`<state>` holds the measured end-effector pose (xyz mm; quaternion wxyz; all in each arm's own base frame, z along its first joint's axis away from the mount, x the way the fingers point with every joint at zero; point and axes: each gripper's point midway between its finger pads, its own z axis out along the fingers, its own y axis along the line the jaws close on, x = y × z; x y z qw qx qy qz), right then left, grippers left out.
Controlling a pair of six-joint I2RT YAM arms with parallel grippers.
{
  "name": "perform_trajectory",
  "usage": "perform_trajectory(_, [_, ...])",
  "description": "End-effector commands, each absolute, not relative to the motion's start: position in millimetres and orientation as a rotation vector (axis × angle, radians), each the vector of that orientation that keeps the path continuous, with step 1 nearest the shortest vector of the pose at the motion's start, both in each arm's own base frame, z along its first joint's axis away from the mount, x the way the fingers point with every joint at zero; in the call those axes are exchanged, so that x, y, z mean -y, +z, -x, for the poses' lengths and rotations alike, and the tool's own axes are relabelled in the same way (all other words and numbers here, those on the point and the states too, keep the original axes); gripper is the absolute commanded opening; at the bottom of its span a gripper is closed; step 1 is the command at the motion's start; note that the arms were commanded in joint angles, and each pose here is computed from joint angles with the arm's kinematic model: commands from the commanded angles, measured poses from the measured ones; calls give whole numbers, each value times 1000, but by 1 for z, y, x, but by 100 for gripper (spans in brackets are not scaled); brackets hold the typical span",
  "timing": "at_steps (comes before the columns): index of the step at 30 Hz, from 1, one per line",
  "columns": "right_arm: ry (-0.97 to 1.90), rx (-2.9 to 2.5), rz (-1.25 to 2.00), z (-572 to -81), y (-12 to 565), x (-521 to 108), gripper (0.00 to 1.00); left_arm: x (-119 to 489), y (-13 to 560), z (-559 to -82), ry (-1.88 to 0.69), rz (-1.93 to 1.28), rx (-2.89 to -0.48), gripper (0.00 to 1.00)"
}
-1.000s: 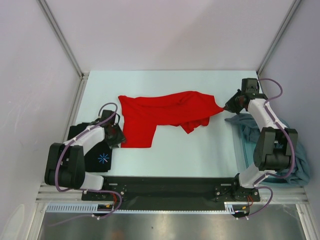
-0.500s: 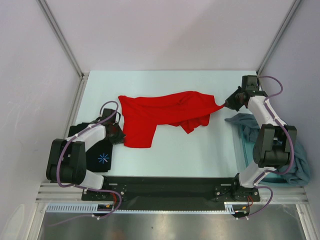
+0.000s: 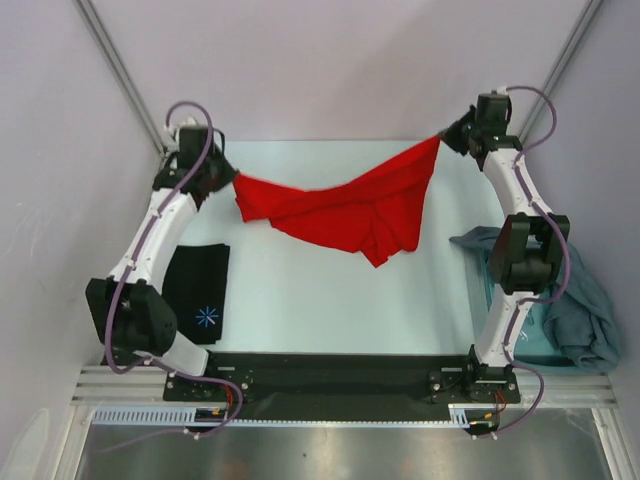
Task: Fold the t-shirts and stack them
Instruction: Flatten the tshirt out
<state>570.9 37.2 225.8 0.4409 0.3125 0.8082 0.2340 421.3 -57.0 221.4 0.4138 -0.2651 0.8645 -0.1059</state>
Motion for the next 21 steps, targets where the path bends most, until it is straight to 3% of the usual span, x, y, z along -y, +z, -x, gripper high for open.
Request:
perform_trajectory(1, [636, -1726, -656, -616, 319, -39, 0, 36, 302, -466, -182, 626, -1953, 0])
perform_trajectory(4, [672, -1541, -581, -632, 395, -39, 0, 33, 388, -507, -183, 516, -1776, 0])
perform_trajectory(8, [676, -1347, -534, -631, 462, -33, 0, 32, 483, -521, -203, 430, -1557, 1])
perform_trajectory(14, [691, -1070, -474, -595, 565, -13, 0, 26, 631, -477, -244, 321, -1100, 0])
perform_trajectory(21, [650, -905, -437, -545, 630, 4, 0, 12, 720, -398, -241, 289, -803, 0])
